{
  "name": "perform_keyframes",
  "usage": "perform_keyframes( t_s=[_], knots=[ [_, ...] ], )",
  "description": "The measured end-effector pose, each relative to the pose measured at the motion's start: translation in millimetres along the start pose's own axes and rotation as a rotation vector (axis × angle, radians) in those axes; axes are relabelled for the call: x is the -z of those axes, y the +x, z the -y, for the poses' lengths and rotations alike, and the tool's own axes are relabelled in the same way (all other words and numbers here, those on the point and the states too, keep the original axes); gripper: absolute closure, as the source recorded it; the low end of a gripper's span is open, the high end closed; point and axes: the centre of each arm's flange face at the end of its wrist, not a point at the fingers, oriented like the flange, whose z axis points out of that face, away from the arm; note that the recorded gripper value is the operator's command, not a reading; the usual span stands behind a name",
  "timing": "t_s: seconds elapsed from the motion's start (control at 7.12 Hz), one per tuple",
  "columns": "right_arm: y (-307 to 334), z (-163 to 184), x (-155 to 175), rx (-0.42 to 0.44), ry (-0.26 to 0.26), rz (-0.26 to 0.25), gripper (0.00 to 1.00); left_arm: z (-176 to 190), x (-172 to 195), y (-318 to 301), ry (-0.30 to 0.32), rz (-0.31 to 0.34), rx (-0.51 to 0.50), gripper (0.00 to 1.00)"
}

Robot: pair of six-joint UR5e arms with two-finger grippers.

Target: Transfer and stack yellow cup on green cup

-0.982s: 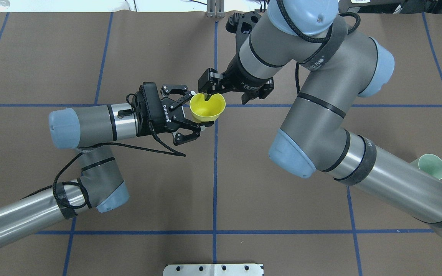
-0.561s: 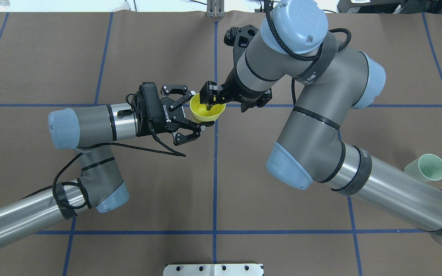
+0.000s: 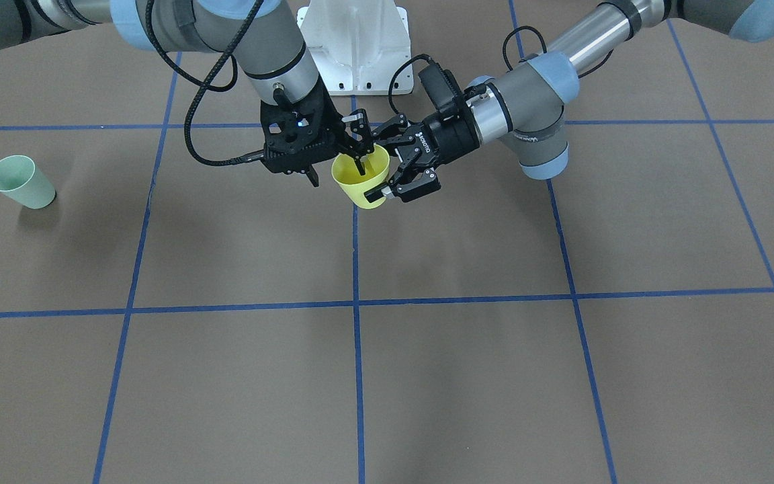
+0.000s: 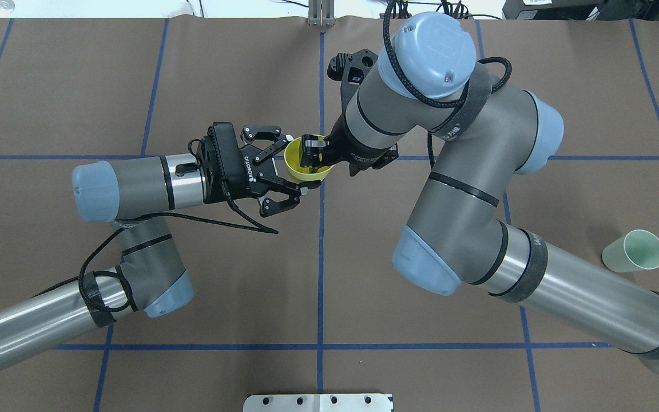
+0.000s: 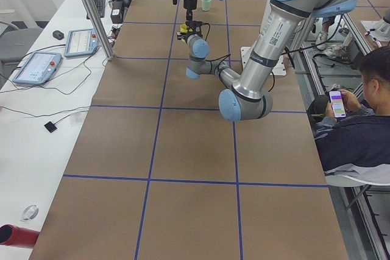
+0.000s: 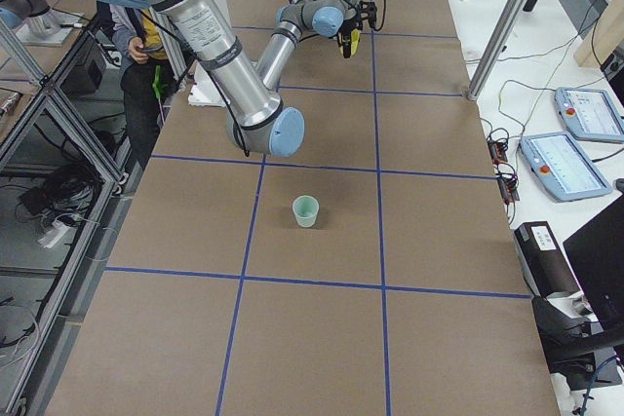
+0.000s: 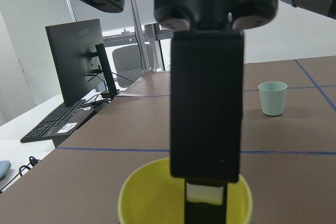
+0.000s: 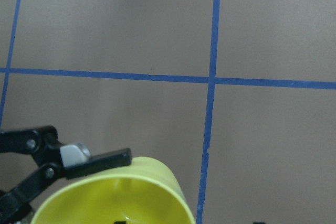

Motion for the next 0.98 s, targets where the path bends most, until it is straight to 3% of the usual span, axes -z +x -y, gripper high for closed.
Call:
perform_keyframes(
  t_s=[0.14,0.28,0.98],
  knots=[
    [-2,0,1,0.002,0.003,0.002,1.00,-1,1,1,-0.001,0.000,0.000,0.36],
    [-3,0,3,0.006,0.006,0.006,1.00,-3,1,1,-0.003,-0.001,0.000,0.01],
    [30,22,11,-0.037,0.043,-0.028,1.00,-17,11,4,-0.013,-0.005,0.009,0.00]
  ],
)
